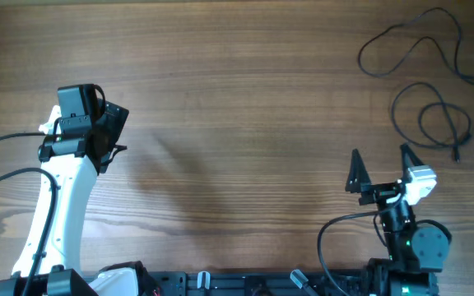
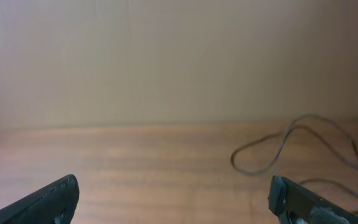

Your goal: Untangle cables

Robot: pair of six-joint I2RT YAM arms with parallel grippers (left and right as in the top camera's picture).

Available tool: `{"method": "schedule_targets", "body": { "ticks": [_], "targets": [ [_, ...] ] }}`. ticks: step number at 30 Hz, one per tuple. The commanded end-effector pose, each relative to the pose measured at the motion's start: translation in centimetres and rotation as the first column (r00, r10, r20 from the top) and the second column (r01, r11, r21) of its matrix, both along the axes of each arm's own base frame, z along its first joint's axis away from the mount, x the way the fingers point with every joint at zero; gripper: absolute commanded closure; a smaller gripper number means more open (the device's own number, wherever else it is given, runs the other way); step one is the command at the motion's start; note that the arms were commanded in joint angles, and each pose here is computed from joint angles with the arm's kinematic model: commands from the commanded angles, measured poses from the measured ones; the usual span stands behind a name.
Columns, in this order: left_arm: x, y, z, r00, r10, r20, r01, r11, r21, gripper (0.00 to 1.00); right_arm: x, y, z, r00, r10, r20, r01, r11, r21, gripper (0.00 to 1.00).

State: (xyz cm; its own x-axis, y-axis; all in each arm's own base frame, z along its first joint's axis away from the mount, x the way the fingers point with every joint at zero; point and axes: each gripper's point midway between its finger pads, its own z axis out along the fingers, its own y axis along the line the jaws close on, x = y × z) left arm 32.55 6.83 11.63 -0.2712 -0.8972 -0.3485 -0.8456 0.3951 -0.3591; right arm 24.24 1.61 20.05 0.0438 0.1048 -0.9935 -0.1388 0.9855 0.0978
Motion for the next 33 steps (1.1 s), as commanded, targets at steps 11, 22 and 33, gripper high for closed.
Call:
{"method": "schedule_targets", "body": {
  "ticks": [11,22,33],
  "targets": [
    [-0.1,0.2,0.0,1.000,0.018,0.001,-0.018,1.000,-0.003,0.00,0.4,0.3,-2.6,0.997,0.024,-0.071,-0.019,0.998,0.061,0.00],
    [-0.1,0.2,0.0,1.000,0.018,0.001,-0.018,1.000,-0.003,0.00,0.2,0.4,-2.0,0.999,0.026,-0.043,-0.024,0.998,0.057,0.00],
    [-0.1,0.2,0.0,1.000,0.018,0.001,-0.018,1.000,-0.003,0.00,0.2,1.3,-2.2,0.999,0.035,-0.012,-0.037,0.975,-0.218,0.00]
  ]
}}
